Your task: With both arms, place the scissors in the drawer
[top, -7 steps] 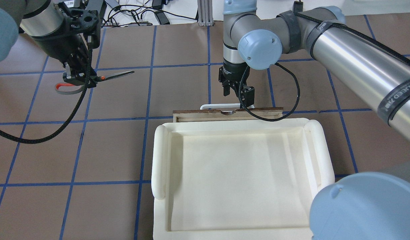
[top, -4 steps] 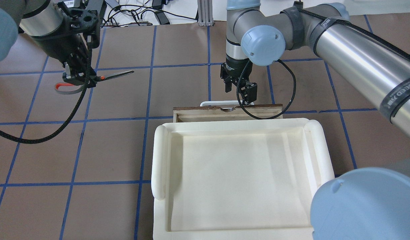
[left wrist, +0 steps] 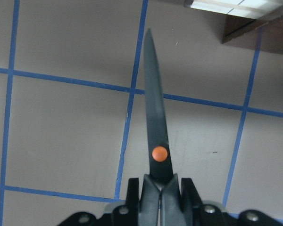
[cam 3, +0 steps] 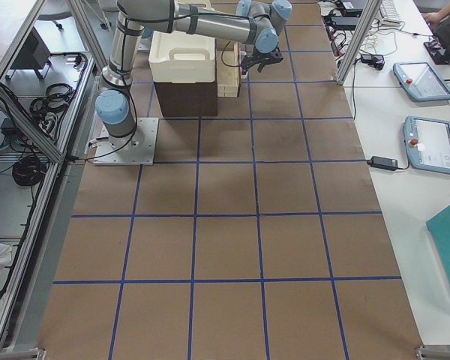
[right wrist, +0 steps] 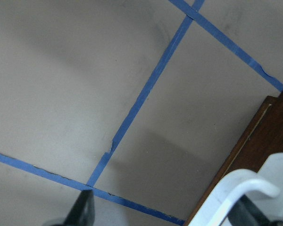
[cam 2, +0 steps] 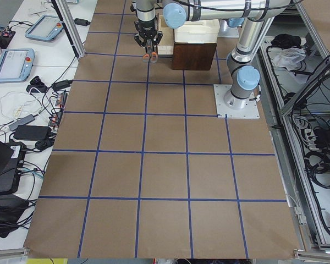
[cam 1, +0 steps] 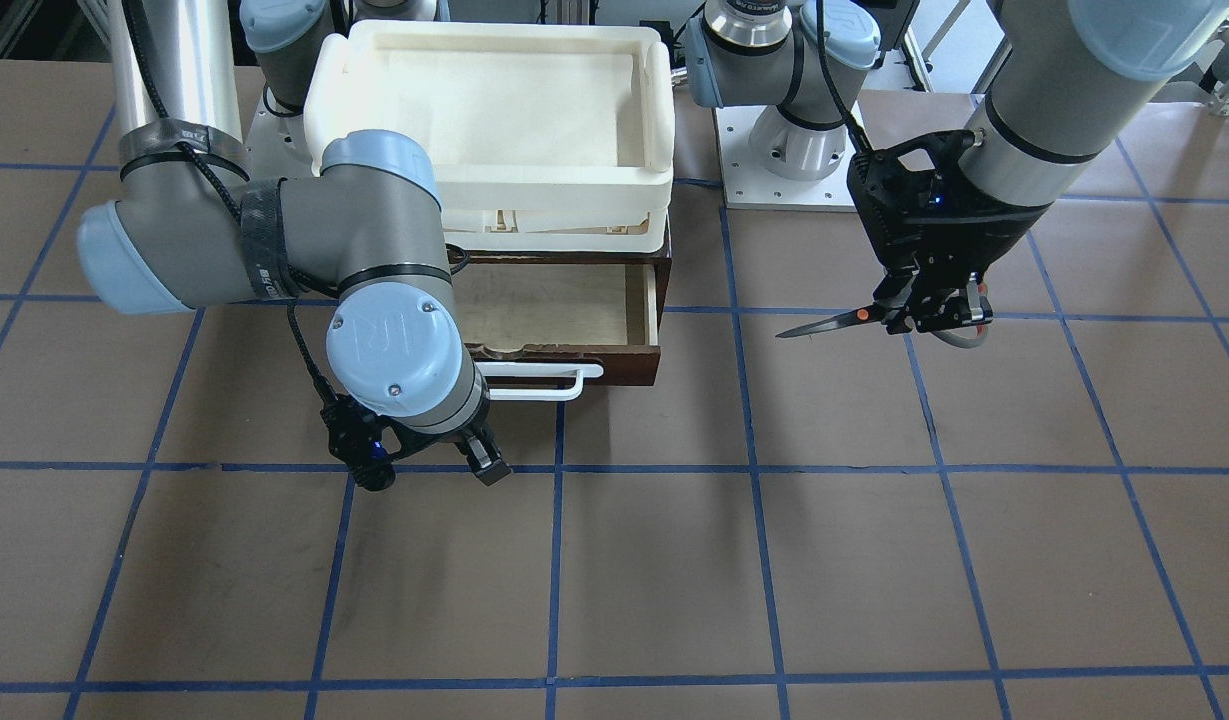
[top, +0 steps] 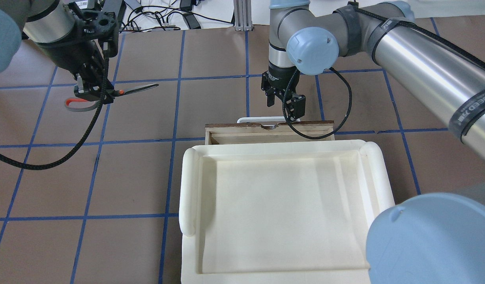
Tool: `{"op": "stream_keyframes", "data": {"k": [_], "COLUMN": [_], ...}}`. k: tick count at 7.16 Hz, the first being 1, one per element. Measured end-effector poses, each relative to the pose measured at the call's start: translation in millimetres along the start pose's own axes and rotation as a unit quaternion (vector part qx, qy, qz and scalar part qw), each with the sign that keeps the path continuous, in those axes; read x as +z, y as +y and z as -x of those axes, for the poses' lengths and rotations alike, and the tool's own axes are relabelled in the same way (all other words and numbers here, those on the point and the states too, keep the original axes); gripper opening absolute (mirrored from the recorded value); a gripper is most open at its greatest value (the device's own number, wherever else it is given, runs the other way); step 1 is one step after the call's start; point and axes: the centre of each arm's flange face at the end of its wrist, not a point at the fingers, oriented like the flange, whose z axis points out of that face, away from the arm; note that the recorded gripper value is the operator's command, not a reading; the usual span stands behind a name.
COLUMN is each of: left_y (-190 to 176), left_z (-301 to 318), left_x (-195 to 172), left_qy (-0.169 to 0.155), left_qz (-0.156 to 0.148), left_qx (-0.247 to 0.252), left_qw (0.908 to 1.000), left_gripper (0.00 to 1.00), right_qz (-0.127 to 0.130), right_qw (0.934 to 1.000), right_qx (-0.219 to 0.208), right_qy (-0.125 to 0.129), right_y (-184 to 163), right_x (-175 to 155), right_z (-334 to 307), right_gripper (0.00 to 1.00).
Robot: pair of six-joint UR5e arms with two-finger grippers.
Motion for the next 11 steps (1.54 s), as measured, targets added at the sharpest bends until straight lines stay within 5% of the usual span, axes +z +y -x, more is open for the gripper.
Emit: {"op": "stream_keyframes", "data": {"k": [11], "left_y": [-0.2], "left_z": [0.7], "left_x": [1.1], "left_qy": [0.001], "left_qz": [-0.001], "left_qx": [0.001], "left_qw": [1.0000], "left_gripper": [0.00], "right_qz": [-0.001], "right_qw": [0.9995], "right_qx": [-0.029], "right_qy": [-0.013], "right_y": [-17.6], "right_x": [-9.3], "right_z": [14.3], "right_gripper": [1.00]}}
